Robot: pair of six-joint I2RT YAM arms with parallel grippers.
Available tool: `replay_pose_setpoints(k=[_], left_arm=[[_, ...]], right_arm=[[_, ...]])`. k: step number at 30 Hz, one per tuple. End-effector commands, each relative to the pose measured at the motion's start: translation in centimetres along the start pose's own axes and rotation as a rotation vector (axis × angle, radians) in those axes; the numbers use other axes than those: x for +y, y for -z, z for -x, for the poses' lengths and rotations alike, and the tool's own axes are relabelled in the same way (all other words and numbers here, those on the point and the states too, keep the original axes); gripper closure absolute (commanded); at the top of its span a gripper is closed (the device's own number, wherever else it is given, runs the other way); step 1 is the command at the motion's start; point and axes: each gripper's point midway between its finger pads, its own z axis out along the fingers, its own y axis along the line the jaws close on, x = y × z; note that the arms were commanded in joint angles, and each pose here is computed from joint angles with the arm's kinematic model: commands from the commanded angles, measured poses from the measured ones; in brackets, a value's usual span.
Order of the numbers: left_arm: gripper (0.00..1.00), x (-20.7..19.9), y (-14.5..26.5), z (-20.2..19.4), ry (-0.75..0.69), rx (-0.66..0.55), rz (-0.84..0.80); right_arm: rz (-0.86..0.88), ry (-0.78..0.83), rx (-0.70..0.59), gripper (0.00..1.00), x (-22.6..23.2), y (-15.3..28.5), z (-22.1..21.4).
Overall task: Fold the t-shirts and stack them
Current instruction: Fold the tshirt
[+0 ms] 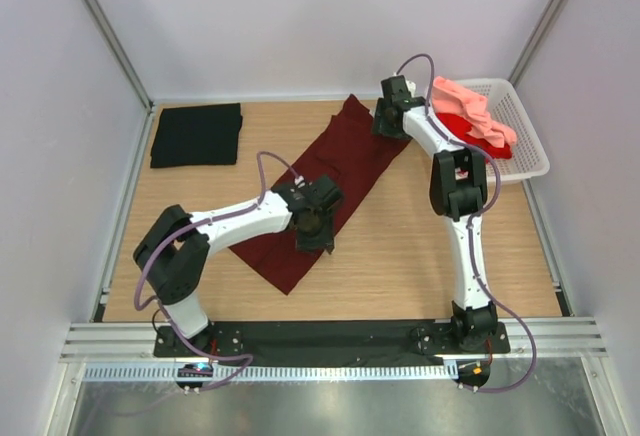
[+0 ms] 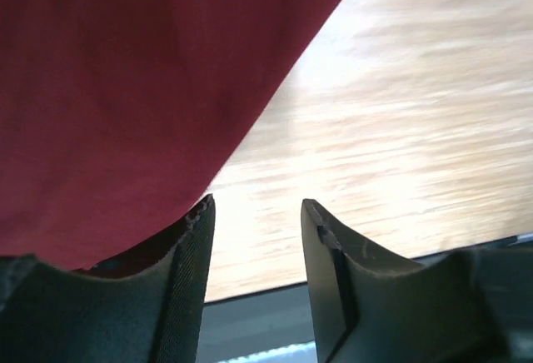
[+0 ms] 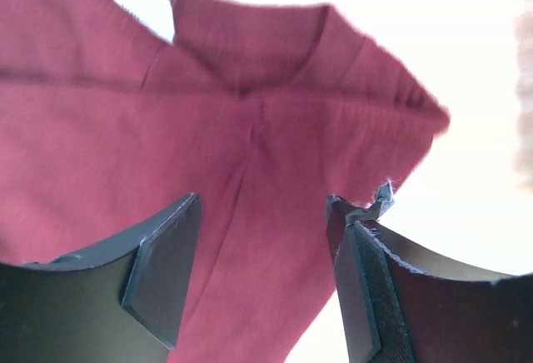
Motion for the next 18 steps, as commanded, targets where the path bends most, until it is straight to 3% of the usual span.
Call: replay_pose_setpoints(k=[1, 4, 8, 10, 18], left_arm=[[0.52, 1.4, 4.9, 5.0, -0.077, -0.183, 0.069], [0.51, 5.3, 5.8, 8.2, -0.083, -0.227, 0.137], [0.53, 9.6, 4.8, 10.9, -0.023, -0.215, 0.152], [0.59, 11.9, 3.8, 11.6, -0.018, -0.158, 0.222], [0.64, 15.6, -0.2, 10.1, -0.03, -0.049, 0.349]], right_arm=[[0.126, -0.051, -0.131, 0.32, 2.3, 9.0, 5.5], [0.179, -0.125, -0.107, 0.32, 3.4, 11.8, 3.8], [0.094, -0.163, -0.145, 0.32, 2.5, 14.4, 1.4], [0.084, -0.225, -0.102, 0.35, 2.3, 14.2, 0.2], [0.005, -0.311, 0.046, 0.37, 3.9, 11.8, -5.3]])
